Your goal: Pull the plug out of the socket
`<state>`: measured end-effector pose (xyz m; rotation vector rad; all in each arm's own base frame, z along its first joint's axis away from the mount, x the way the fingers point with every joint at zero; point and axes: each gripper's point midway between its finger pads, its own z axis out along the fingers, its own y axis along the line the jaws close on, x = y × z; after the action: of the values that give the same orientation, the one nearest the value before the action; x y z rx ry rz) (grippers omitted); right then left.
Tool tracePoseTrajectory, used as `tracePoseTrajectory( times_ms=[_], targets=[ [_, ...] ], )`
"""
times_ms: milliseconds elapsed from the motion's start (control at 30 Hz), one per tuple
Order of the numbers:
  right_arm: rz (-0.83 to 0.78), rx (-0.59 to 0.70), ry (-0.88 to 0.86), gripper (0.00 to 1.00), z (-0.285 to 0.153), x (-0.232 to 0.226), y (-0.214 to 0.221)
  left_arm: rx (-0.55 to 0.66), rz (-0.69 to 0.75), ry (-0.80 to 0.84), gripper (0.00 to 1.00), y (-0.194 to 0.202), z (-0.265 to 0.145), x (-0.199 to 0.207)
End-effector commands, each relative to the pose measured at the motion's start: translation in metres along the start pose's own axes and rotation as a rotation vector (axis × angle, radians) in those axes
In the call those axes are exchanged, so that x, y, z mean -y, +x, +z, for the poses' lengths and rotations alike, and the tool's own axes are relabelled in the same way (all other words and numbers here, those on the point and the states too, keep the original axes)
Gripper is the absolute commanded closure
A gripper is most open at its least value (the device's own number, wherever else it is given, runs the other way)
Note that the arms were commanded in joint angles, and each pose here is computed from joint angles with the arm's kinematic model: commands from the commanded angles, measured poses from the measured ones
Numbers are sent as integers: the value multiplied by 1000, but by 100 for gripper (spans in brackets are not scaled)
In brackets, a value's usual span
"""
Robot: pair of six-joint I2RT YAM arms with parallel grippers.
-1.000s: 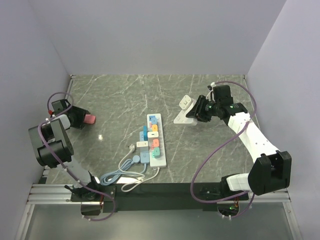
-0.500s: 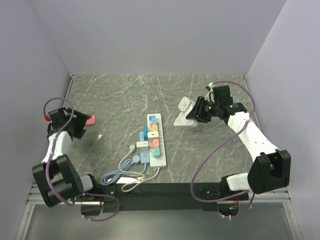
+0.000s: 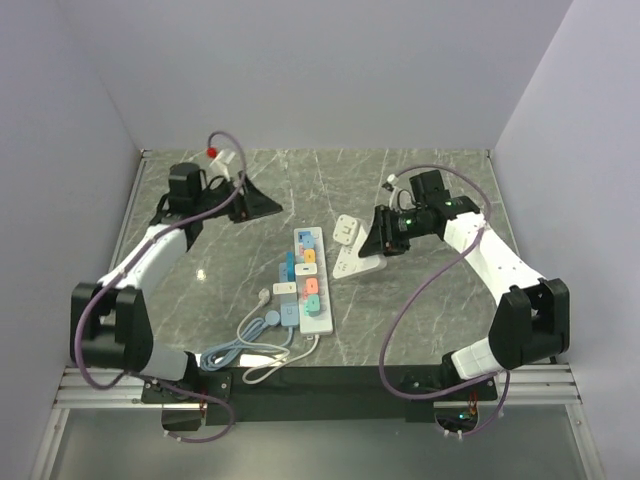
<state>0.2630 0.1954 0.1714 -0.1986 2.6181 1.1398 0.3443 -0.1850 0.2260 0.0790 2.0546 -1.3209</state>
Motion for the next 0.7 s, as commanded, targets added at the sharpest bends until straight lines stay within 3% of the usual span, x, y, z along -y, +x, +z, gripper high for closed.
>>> tracePoseTrajectory(
  times_ms=[0,200,433,667],
  targets=[
    [-155,-44,-147,100,-7,-49,9,-119,177,250,16,3,23,52],
    [-182,-92,-238,100,0,-74,24,-249,243,396,14,22,59,82],
    [-190,-91,-392,100,-9,-102,22,-320,303,543,14,44,47,97],
    [-198,-100,-423,100,-10,-109,16,-426,300,609,16,65,47,111]
  ],
)
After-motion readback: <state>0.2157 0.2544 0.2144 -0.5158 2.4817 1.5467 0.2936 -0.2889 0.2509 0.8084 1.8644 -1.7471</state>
